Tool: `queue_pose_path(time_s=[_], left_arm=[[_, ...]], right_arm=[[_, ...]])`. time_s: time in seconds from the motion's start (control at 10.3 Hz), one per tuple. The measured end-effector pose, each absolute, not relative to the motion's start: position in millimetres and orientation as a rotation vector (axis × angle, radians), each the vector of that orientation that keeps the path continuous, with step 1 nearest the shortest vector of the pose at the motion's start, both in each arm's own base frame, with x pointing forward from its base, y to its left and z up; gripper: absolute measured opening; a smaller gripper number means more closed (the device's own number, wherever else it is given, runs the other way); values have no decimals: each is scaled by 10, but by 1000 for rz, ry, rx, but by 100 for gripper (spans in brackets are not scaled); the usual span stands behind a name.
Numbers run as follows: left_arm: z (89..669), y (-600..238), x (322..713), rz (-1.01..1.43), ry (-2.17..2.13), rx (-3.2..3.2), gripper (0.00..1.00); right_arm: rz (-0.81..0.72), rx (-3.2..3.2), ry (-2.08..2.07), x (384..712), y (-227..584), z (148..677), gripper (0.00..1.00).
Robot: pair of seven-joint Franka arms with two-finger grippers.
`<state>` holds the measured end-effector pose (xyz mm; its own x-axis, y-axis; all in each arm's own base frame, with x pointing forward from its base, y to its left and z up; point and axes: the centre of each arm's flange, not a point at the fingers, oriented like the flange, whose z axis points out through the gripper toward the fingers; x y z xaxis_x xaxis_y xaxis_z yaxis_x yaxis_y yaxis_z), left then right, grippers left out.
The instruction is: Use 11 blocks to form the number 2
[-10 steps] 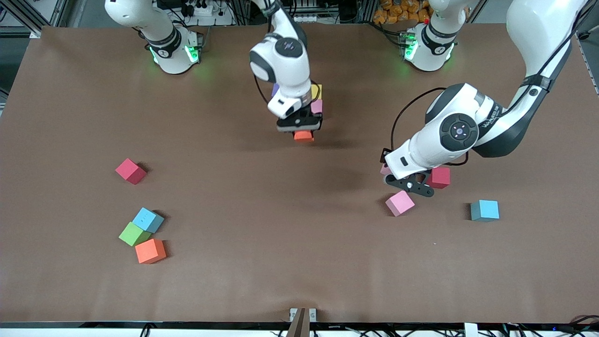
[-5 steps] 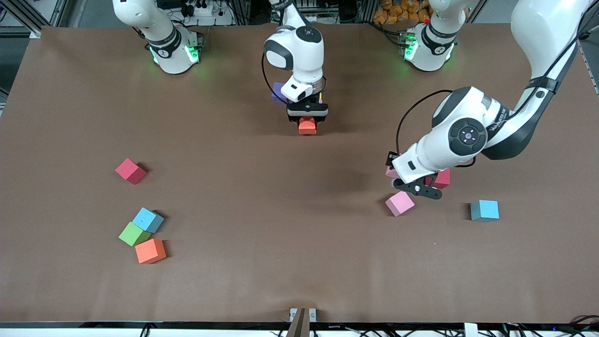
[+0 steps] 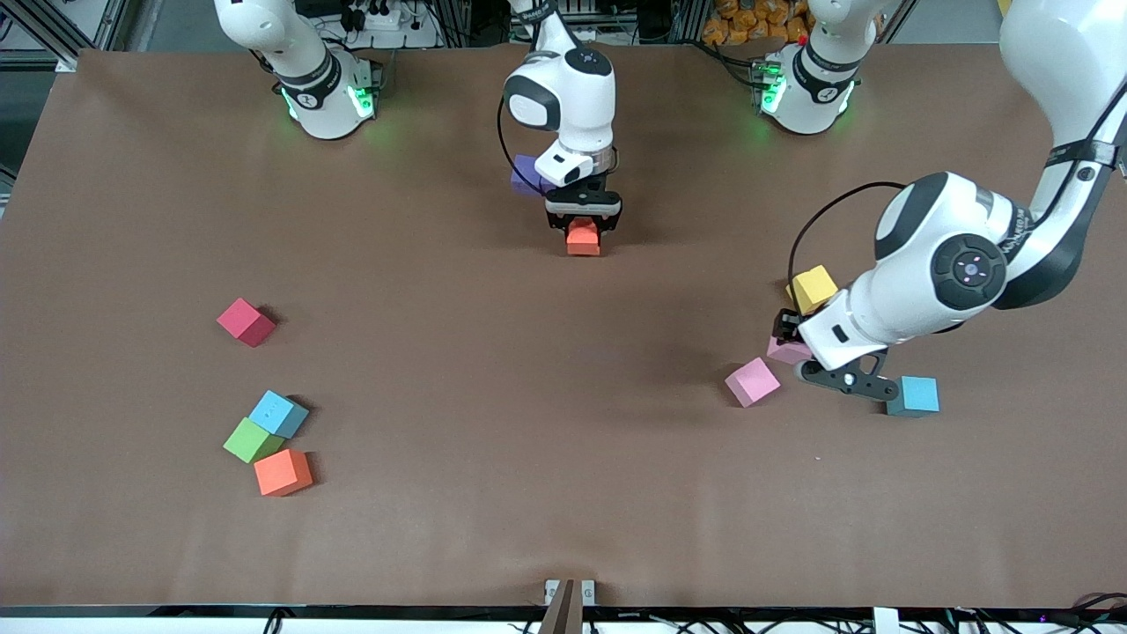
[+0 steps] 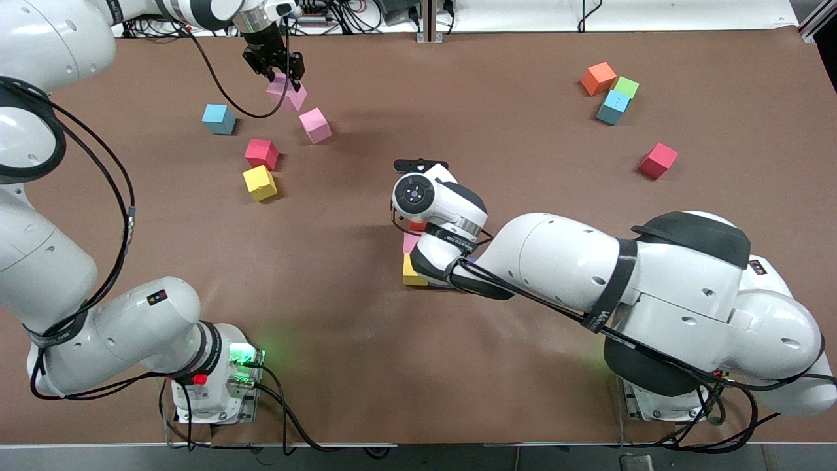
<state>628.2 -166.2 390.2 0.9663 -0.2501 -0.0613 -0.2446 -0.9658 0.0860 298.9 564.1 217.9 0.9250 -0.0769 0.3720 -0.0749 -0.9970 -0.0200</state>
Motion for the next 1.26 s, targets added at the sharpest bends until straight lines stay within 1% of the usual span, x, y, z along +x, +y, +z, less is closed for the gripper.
queue_pose_path(time_s=[0.49, 1.26], left_arm=[[3900, -1746, 6263, -107, -411, 3043, 59], [3853, -1764, 6247, -122, -420, 3042, 59]], right_arm=[[-638, -3070, 87, 2795, 5788, 2079, 59], [-669, -3114, 59, 2806, 5742, 2007, 59]])
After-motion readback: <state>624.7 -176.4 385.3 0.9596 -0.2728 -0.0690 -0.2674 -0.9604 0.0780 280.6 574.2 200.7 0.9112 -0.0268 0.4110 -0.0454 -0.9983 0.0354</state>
